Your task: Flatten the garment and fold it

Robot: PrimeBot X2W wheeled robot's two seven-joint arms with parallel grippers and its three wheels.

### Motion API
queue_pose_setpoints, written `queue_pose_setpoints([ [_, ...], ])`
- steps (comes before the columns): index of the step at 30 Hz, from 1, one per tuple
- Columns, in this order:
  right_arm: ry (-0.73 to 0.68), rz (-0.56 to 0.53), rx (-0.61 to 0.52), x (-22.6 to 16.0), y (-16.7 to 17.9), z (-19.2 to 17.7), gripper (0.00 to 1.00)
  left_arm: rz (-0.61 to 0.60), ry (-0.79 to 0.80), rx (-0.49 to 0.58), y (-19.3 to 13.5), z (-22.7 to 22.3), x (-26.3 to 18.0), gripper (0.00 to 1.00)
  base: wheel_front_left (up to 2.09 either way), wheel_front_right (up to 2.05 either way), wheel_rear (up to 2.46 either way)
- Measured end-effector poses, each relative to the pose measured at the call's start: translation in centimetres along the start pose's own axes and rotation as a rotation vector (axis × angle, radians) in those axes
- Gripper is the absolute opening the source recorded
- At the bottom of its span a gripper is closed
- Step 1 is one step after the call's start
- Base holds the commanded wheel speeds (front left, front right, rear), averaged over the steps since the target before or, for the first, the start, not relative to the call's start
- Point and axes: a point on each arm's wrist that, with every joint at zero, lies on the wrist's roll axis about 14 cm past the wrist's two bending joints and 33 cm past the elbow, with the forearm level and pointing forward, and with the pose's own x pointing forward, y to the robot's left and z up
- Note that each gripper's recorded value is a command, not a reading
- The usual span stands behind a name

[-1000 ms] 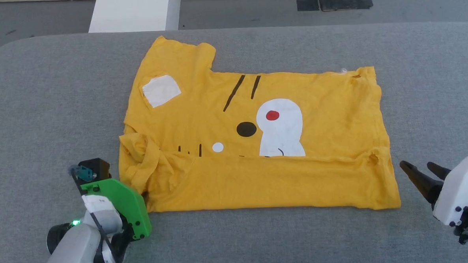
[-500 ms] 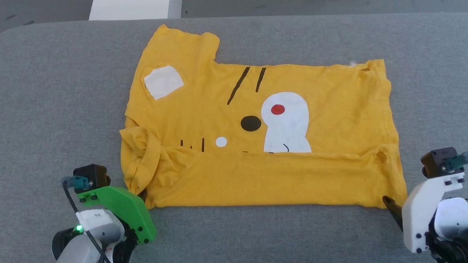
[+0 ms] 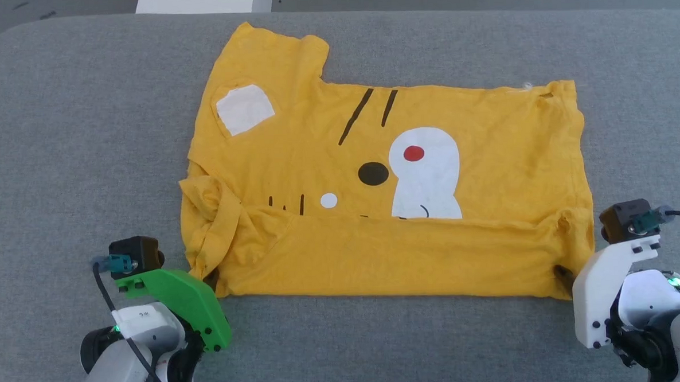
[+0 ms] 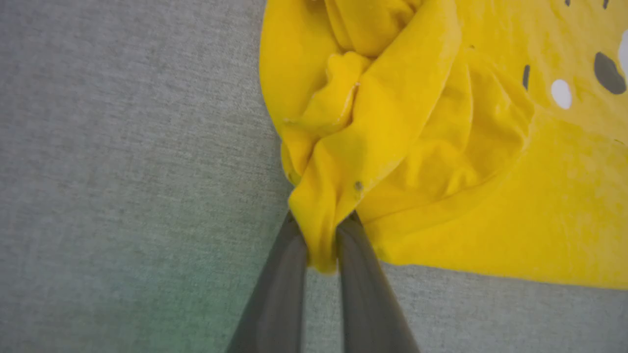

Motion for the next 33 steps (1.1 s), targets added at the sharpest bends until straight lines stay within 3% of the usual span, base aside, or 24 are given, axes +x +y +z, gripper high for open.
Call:
queue_pose_setpoints([
  [12,-0.141,0.028,0.038,-4.9,-0.2,3.4,0.00,0.014,-0.131,-0.013,0.8,3.3,-4.1,0.00,0.00,0.00,0.00],
  [18,-0.043,0.009,0.063,-6.1,-1.0,0.1,0.00,0.026,-0.064,-0.031,1.1,0.9,-6.0,0.00,0.00,0.00,0.00],
  [25,0.104,0.024,0.092,-4.4,-0.3,-4.1,0.00,0.049,0.090,-0.085,1.8,-4.3,-5.1,0.00,0.00,0.00,0.00],
  [26,0.118,0.027,0.098,-4.1,-0.1,-4.6,0.00,0.050,0.101,-0.097,1.8,-4.7,-5.0,0.14,0.00,0.00,0.00],
  [27,0.122,0.029,0.105,-3.8,0.0,-4.8,0.00,0.048,0.100,-0.102,1.8,-4.7,-4.8,0.73,0.00,0.00,0.00],
  [28,0.123,0.030,0.109,-3.7,0.0,-5.0,0.29,0.049,0.099,-0.102,1.9,-4.7,-4.7,1.00,0.00,0.00,0.00],
  [29,0.124,0.030,0.108,-3.6,0.1,-5.1,0.95,0.049,0.100,-0.104,2.0,-4.7,-4.6,1.00,0.00,0.00,0.00],
  [30,0.120,0.028,0.105,-3.5,0.0,-5.1,1.00,0.046,0.094,-0.109,2.0,-4.5,-4.6,1.00,0.00,0.00,0.00],
  [33,0.103,0.025,0.094,-3.8,-0.1,-4.7,1.00,0.042,0.075,-0.114,2.1,-3.6,-4.9,1.00,0.00,0.00,0.00],
])
